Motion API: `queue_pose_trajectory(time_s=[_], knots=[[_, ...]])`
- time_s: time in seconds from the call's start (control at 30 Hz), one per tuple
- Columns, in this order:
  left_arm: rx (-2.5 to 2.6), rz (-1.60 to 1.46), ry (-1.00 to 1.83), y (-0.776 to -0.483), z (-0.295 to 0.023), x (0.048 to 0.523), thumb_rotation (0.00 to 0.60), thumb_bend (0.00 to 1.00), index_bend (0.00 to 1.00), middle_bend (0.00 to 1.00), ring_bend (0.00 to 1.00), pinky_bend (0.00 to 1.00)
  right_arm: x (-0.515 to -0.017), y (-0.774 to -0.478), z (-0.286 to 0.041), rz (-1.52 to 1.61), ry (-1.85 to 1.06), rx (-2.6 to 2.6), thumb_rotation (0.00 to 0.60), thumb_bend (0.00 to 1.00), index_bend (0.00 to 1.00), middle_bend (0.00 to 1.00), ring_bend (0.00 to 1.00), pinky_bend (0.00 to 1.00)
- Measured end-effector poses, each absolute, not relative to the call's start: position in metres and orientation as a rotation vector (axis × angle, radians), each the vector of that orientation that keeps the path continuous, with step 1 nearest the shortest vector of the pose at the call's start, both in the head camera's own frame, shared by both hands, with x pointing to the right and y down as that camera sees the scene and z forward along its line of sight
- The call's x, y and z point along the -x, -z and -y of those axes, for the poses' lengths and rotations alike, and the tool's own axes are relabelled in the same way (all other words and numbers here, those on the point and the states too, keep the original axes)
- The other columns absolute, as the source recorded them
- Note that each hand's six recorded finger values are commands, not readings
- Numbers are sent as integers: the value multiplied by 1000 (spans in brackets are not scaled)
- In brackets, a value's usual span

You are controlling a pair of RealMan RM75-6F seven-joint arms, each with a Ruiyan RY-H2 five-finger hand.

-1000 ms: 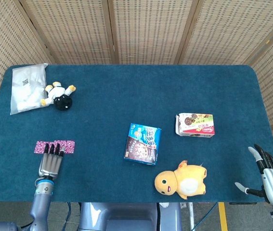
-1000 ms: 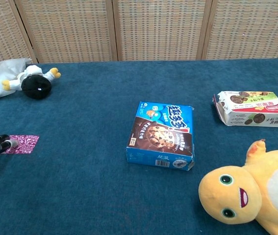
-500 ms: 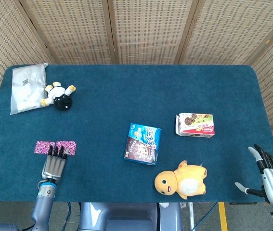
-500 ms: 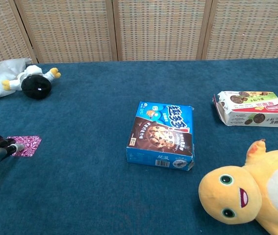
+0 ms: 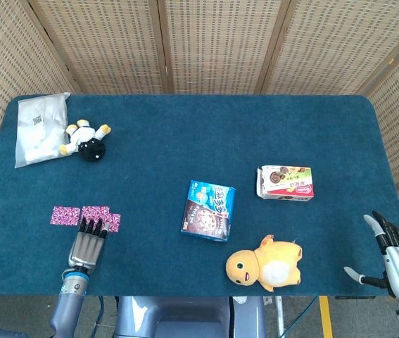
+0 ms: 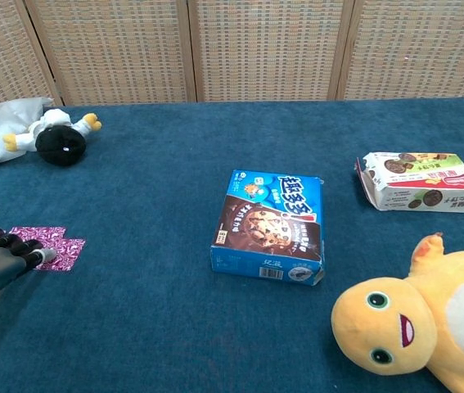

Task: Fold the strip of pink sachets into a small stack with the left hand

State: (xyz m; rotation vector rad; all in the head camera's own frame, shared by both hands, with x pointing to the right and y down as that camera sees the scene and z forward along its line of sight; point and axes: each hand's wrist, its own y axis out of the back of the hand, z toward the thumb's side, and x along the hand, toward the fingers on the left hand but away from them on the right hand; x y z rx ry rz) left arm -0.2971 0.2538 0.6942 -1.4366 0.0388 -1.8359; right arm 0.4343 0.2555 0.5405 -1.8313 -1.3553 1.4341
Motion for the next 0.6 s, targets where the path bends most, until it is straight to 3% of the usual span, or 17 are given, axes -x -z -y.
queue_pose_trajectory(time_s=[0.6], knots=[[1470,21,1821,-673,-279,304,600,957,52,0,0,0,-435,-538,-255,1361,-1427,1830,600,105,43,0,0,0]])
